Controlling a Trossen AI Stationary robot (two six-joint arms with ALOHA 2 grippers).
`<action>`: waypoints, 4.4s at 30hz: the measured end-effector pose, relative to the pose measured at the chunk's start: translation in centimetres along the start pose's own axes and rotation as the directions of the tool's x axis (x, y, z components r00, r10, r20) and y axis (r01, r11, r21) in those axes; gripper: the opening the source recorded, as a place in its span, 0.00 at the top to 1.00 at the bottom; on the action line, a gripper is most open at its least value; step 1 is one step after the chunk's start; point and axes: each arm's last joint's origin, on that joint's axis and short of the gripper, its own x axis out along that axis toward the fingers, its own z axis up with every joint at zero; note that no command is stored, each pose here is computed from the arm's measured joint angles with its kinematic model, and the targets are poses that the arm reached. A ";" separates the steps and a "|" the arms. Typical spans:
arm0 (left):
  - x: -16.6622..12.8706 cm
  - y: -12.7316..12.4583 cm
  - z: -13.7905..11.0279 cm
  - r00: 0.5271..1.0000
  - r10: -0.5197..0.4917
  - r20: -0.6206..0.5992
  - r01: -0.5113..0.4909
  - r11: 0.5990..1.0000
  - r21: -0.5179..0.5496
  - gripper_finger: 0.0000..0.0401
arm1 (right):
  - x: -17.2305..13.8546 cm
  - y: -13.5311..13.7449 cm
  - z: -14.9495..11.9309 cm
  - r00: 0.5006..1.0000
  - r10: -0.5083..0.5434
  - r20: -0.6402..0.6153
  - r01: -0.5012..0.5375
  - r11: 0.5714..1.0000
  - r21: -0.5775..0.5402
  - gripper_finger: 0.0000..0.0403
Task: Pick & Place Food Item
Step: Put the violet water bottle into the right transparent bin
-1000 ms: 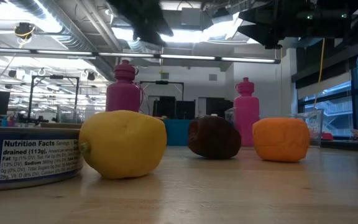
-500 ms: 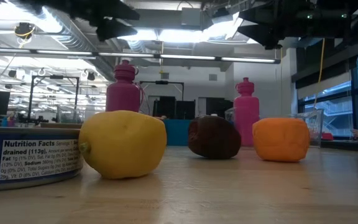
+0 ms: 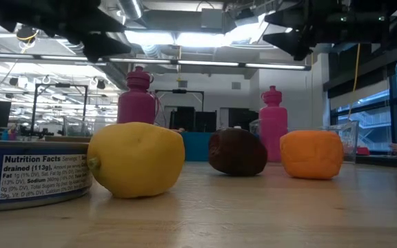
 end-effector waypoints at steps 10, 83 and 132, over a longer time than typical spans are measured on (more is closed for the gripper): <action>-1.1 -1.6 -0.8 0.998 0.018 -0.058 -0.014 0.998 0.057 0.26 | 0.0 0.0 -0.1 1.000 -0.006 -0.009 0.006 1.000 0.020 0.15; 3.3 3.4 -0.9 0.956 0.291 -0.042 -0.289 0.956 0.044 0.26 | 0.0 0.0 -0.5 0.999 -0.002 -0.047 -0.002 0.998 -0.068 0.15; 3.2 3.4 -1.0 0.955 0.290 -0.054 -0.289 0.957 0.028 0.80 | 0.0 0.0 -0.5 0.999 -0.002 -0.049 -0.002 0.997 -0.071 0.15</action>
